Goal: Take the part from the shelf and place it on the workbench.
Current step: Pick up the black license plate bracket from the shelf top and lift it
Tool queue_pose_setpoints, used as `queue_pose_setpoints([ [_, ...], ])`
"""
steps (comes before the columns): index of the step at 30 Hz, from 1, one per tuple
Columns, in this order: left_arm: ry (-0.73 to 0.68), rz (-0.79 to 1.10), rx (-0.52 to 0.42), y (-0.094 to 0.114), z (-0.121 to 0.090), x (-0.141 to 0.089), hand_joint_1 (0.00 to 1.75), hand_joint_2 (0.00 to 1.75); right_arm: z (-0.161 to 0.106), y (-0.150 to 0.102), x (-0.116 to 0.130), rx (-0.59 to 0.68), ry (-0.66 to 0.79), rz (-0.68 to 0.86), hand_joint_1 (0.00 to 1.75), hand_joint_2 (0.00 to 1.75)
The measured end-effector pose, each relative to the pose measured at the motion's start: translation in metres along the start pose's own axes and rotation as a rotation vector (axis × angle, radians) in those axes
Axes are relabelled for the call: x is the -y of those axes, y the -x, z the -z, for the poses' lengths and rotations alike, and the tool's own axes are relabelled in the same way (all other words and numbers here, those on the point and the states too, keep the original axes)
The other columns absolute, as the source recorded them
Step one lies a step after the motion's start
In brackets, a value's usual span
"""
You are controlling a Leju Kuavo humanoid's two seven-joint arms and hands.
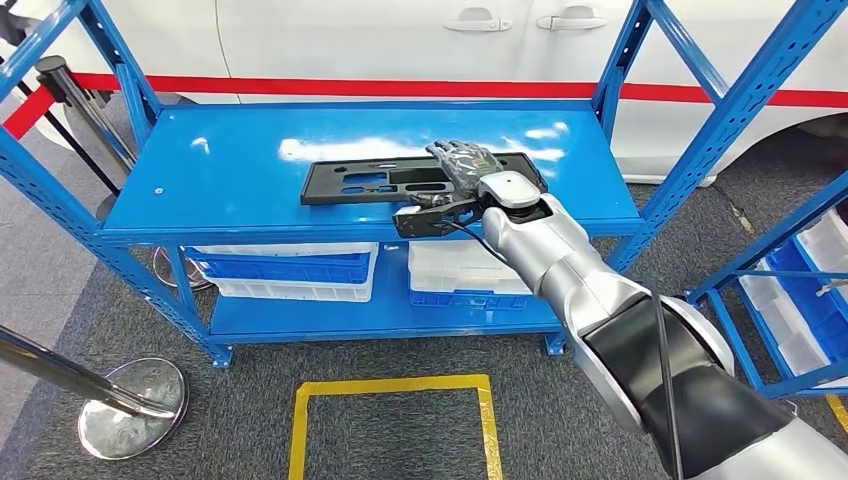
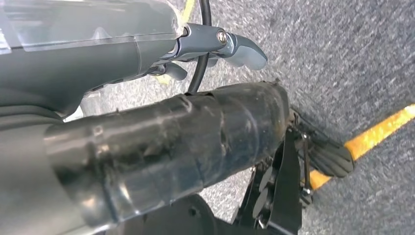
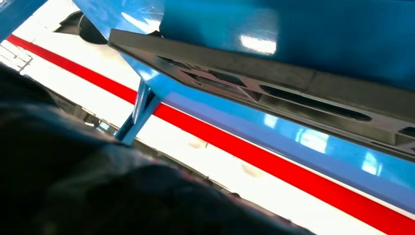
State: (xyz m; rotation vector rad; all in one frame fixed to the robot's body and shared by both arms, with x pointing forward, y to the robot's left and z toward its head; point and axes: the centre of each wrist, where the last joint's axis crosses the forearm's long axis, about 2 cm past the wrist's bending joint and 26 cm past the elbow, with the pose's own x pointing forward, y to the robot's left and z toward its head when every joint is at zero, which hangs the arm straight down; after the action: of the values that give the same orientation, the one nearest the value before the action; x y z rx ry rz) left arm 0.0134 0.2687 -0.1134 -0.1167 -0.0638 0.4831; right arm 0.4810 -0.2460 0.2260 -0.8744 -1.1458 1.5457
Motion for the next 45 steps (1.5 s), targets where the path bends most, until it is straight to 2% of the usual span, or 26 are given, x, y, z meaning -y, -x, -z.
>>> queue_pose_setpoints([
  [10, -0.003, 0.022, 0.008, 0.000, 0.000, 0.000, 0.00, 0.00, 0.000, 0.002, 0.004, 0.008, 0.008, -0.009, 0.00, 0.00],
  [19, -0.009, 0.028, -0.004, 0.001, 0.000, -0.004, 0.00, 0.00, -0.001, 0.003, -0.006, 0.005, -0.021, -0.011, 0.00, 0.00],
  [45, -0.008, 0.040, 0.015, -0.003, 0.000, -0.004, 0.00, 0.00, 0.000, -0.002, 0.003, 0.042, 0.001, -0.003, 0.00, 0.00],
])
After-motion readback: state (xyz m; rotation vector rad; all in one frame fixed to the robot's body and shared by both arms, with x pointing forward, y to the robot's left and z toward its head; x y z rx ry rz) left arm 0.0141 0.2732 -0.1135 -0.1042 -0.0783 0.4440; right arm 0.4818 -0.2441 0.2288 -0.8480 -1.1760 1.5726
